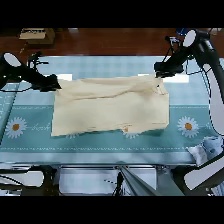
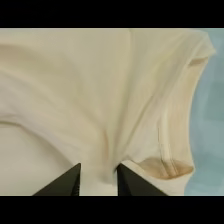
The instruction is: Fold the shirts.
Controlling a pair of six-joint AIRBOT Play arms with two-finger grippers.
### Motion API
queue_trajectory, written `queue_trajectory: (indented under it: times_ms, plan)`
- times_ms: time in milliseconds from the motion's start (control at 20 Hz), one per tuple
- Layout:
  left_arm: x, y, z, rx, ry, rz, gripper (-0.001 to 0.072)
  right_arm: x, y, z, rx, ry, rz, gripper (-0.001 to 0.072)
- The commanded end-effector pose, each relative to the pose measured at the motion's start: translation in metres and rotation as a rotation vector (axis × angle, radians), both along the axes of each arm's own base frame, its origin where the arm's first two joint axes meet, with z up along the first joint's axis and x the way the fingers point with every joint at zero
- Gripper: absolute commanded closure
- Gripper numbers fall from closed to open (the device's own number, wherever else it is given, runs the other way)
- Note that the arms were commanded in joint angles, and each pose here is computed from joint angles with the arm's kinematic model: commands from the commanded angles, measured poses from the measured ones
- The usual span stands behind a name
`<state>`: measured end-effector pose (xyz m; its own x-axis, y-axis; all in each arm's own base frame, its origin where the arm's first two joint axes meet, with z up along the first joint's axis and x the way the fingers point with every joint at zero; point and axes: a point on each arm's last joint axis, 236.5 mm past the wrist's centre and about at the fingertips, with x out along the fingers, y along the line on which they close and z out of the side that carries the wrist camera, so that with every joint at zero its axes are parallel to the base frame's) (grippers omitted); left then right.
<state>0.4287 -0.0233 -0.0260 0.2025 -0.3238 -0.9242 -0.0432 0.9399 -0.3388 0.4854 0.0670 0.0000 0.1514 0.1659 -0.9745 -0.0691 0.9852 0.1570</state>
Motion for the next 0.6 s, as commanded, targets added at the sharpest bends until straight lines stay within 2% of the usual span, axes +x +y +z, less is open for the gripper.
queue_trajectory:
  times_ms: [0,50,100,200,300,400,450,500,550]
  plan:
    - [-0.031,0.034,0.015,0.057,0.106,-0.017,0.0170,-0.041,-0.040,0.018,-0.139,0.107,0.124,0.0377]
    - [-0.044,0.049,0.022,0.041,0.138,0.036,0.0170,-0.066,-0.066,0.029,-0.209,0.194,0.117,0.0315]
    - [-0.062,0.057,0.027,0.010,0.178,0.081,0.0170,-0.085,-0.075,0.040,-0.170,0.242,0.056,0.0247]
    - [-0.105,0.065,0.021,-0.031,0.272,0.106,0.0169,-0.112,-0.080,0.047,-0.045,0.280,0.008,0.0243]
    - [-0.148,0.059,0.000,-0.089,0.360,0.153,0.0169,-0.139,-0.097,0.034,-0.013,0.327,-0.035,0.0243]
    - [-0.178,0.031,-0.016,-0.199,0.408,0.128,0.0167,-0.158,-0.096,0.012,0.049,0.327,-0.063,0.0243]
    - [-0.191,0.024,-0.025,-0.215,0.439,0.117,0.0155,-0.160,-0.090,0.002,0.099,0.304,-0.076,0.0243]
    - [-0.199,0.021,-0.034,-0.220,0.463,0.124,0.0114,-0.160,-0.082,-0.008,0.154,0.274,-0.097,0.0243]
    - [-0.204,0.019,-0.042,-0.221,0.471,0.134,0.0038,-0.157,-0.076,-0.014,0.197,0.247,-0.122,0.0243]
